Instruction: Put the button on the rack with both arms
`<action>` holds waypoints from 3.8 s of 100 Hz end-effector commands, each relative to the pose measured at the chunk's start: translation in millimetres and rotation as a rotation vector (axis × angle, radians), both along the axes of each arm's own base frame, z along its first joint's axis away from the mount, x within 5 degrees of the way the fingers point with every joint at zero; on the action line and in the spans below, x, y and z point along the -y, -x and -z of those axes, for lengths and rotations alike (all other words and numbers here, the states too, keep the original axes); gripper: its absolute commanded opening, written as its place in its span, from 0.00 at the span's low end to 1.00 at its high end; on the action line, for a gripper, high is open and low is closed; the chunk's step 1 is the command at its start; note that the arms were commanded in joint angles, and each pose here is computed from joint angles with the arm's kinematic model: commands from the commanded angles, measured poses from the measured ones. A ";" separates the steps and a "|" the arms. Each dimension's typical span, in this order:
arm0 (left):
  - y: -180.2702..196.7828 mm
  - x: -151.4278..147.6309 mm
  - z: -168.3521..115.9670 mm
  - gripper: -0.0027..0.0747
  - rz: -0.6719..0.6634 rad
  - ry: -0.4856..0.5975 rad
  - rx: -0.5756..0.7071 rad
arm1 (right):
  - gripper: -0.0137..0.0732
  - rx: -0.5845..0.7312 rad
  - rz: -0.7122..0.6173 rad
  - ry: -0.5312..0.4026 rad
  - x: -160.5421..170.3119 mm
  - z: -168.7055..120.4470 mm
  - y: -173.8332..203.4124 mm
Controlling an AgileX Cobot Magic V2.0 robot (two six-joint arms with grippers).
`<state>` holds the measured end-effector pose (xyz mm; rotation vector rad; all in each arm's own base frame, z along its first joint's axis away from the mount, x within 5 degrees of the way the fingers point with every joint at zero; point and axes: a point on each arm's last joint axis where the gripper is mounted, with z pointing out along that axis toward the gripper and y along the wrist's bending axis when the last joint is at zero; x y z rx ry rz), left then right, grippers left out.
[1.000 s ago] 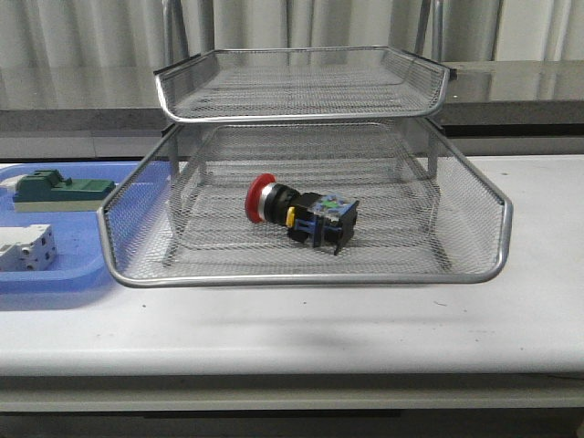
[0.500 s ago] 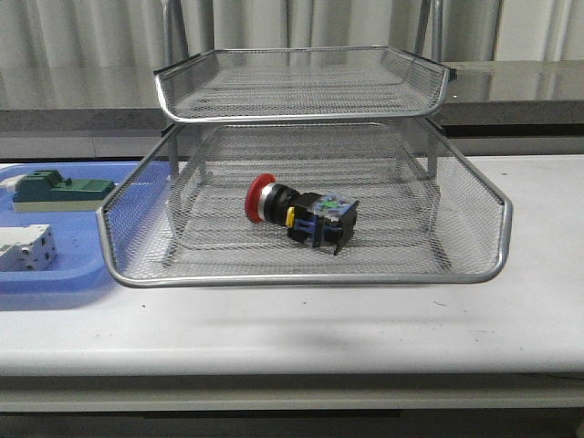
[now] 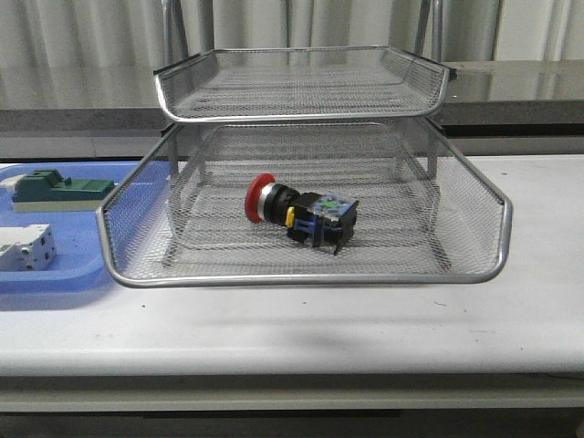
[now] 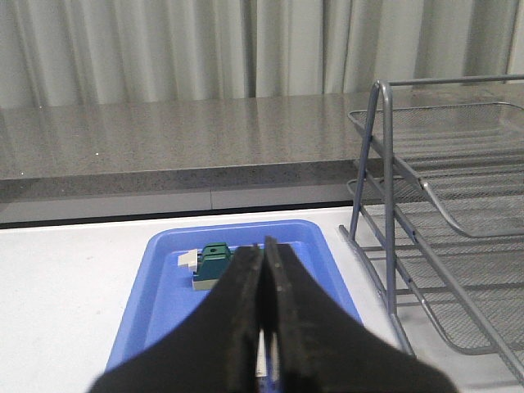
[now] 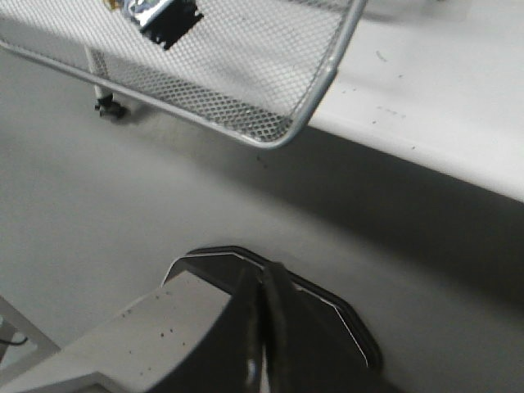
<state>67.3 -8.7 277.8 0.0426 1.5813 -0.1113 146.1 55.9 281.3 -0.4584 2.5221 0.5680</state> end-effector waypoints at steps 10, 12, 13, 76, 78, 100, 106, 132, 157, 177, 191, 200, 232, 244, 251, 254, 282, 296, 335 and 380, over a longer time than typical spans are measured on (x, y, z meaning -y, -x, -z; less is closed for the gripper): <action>0.5 -3.3 -14.8 0.01 -0.036 0.029 0.084 | 0.08 0.046 -0.151 0.008 -23.1 4.5 -19.2; 0.5 -3.3 -14.8 0.01 -0.036 0.029 0.084 | 0.08 0.048 -0.169 0.014 -26.6 6.6 -20.8; 0.5 -3.3 -14.8 0.01 -0.036 0.029 0.084 | 0.08 0.050 -0.176 0.017 -27.8 7.2 -21.3; 0.5 -3.3 -14.8 0.01 -0.036 0.029 0.084 | 0.09 0.400 -0.565 0.241 -137.3 70.6 -46.0; 0.5 -3.3 -14.8 0.01 -0.036 0.029 0.084 | 0.09 0.406 -0.564 0.242 -138.8 72.1 -46.8; 0.5 -3.3 -14.8 0.01 -0.036 0.029 0.084 | 0.09 0.472 -0.529 0.257 -145.6 80.9 -57.4; 0.5 -3.3 -14.8 0.01 -0.036 0.029 0.084 | 0.09 0.504 -0.513 0.258 -146.7 80.4 -60.7; 0.5 -3.3 -14.8 0.01 -0.036 0.029 0.084 | 0.09 0.571 -0.451 0.261 -156.9 76.2 -91.0; 0.5 -3.3 -14.8 0.01 -0.036 0.029 0.084 | 0.09 0.601 -0.364 0.280 -157.3 68.0 -145.0; 0.5 -3.3 -14.8 0.01 -0.036 0.029 0.084 | 0.09 0.605 -0.322 0.277 -152.0 57.1 -167.7; 0.5 -3.3 -14.8 0.01 -0.036 0.029 0.084 | 0.09 0.567 -0.347 0.268 -154.1 54.6 -164.5; 0.5 -3.3 -14.8 0.01 -0.036 0.029 0.084 | 0.09 0.526 -0.356 0.241 -156.6 51.5 -157.7; 0.5 -3.3 -14.8 0.01 -0.036 0.029 0.084 | 0.09 0.495 -0.237 0.121 -130.5 13.8 -138.2; 0.5 -3.3 -14.8 0.01 -0.036 0.029 0.084 | 0.09 0.509 -0.127 0.091 -101.1 -2.3 -130.8; 0.5 -3.3 -14.8 0.01 -0.036 0.029 0.084 | 0.09 0.523 -0.066 0.089 -79.9 -9.5 -124.3; 0.5 -3.3 -14.8 0.01 -0.036 0.029 0.084 | 0.09 0.530 -0.045 0.091 -71.4 -12.1 -121.1; 0.5 -3.3 -14.8 0.01 -0.036 0.029 0.084 | 0.09 0.629 0.176 0.114 1.1 -31.8 -74.2; 0.5 -3.3 -14.8 0.01 -0.036 0.029 0.084 | 0.09 0.681 0.256 0.125 22.2 -33.4 -44.6; 0.5 -3.3 -14.8 0.01 -0.036 0.029 0.084 | 0.09 0.827 0.351 0.118 40.6 -21.5 25.5; 0.5 -3.3 -14.8 0.01 -0.036 0.029 0.084 | 0.09 0.854 0.348 0.110 40.4 -21.7 35.4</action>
